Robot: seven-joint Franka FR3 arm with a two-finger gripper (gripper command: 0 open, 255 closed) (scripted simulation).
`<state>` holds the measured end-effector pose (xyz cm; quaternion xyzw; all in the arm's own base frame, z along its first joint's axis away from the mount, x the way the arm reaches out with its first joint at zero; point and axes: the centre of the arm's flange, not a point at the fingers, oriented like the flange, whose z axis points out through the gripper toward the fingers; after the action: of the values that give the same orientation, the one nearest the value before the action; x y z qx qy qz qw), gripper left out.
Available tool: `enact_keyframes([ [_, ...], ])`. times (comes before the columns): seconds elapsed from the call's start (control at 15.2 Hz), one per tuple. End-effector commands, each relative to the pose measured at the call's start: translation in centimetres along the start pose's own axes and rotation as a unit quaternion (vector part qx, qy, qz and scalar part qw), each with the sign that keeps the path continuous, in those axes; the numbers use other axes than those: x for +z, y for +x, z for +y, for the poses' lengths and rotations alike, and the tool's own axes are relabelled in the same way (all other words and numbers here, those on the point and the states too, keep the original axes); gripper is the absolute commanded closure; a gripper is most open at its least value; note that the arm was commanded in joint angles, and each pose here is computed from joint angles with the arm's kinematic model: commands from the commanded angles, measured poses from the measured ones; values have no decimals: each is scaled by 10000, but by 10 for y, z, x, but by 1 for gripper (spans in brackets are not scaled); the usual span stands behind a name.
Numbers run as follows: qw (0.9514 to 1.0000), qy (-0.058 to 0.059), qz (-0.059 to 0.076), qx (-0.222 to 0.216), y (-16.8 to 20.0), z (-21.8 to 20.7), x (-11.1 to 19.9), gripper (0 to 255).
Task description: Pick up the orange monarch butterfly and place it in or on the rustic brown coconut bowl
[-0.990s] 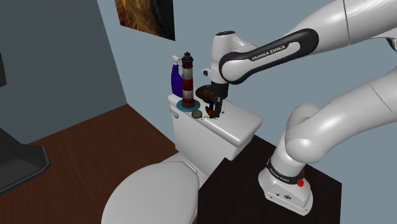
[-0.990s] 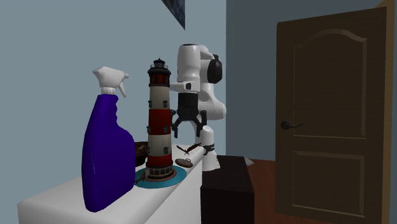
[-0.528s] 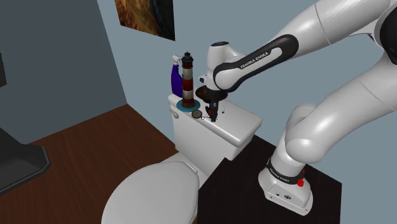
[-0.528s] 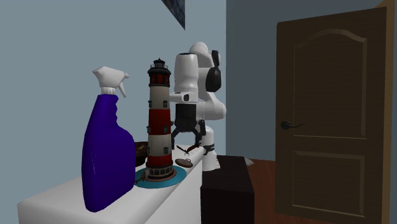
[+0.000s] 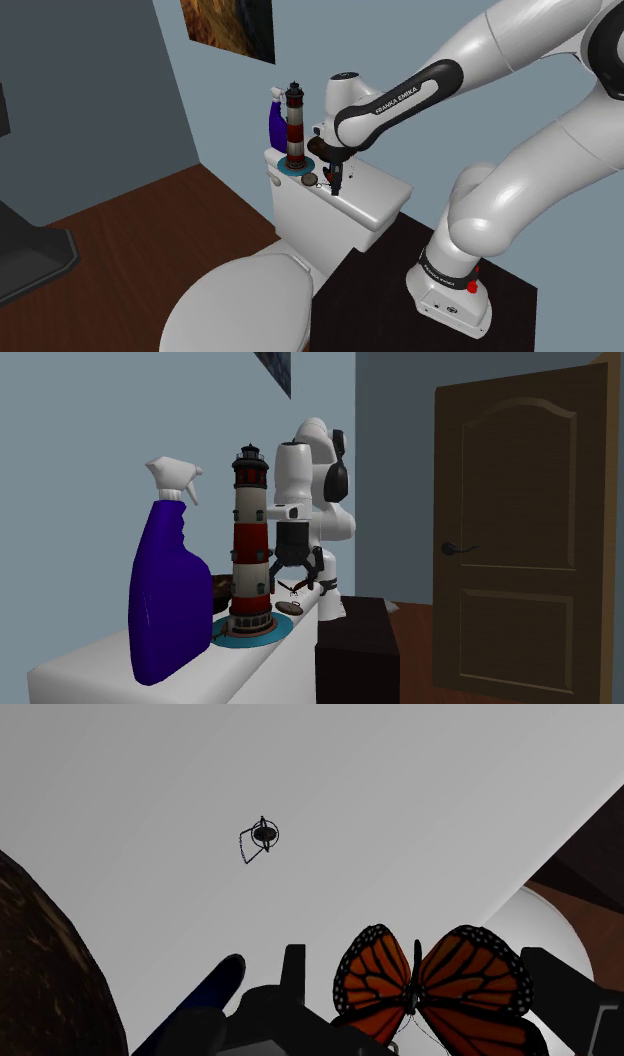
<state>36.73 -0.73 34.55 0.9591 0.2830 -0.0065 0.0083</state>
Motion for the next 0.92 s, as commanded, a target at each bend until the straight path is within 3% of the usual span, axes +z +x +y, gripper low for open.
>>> enact_keyframes([
  [0.0, 10000, 0, 0, 0, 0, 0, 0, 0],
  [0.07, 10000, 0, 0, 0, 0, 0, 0, 0],
  [0.13, 10000, 0, 0, 0, 0, 0, 0, 255],
  [0.86, 10000, 0, 0, 0, 0, 0, -10, 255],
])
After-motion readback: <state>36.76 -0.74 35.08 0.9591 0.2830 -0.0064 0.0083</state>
